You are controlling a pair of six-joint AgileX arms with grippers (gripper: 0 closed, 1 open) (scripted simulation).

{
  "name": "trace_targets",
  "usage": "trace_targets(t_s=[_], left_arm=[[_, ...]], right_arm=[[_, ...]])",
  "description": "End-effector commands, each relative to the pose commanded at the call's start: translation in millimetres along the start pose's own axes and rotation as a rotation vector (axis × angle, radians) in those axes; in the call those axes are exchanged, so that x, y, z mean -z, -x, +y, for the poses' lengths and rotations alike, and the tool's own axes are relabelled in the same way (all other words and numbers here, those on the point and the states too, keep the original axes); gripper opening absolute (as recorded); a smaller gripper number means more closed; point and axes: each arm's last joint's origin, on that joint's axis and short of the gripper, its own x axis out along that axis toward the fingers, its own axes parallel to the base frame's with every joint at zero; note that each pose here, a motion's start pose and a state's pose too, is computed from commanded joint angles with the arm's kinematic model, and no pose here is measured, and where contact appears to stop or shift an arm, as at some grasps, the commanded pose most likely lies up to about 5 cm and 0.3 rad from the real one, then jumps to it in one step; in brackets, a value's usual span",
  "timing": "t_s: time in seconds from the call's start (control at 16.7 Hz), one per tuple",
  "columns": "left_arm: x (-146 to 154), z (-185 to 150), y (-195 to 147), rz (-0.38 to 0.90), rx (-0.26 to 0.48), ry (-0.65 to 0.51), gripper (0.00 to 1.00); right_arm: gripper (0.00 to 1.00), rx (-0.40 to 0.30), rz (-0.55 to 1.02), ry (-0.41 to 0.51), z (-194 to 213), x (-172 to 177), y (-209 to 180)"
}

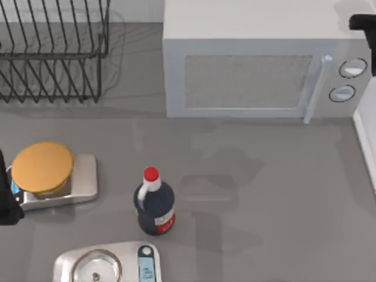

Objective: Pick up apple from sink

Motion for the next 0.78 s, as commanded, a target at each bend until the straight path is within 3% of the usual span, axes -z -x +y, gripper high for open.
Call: trace_targets(t_s=[0.42, 0.78], left_arm=[[0.0, 0.0, 0.0, 0.0, 0.0, 0.0, 1.0], [0.0, 0.0, 0.0, 0.0, 0.0, 0.0, 1.0]], right_arm=[[0.0, 0.0, 0.028, 0.006, 130.0, 104.4, -24.3], [0.0, 0.015, 0.04, 0.009, 166.3, 160.4, -44.9]])
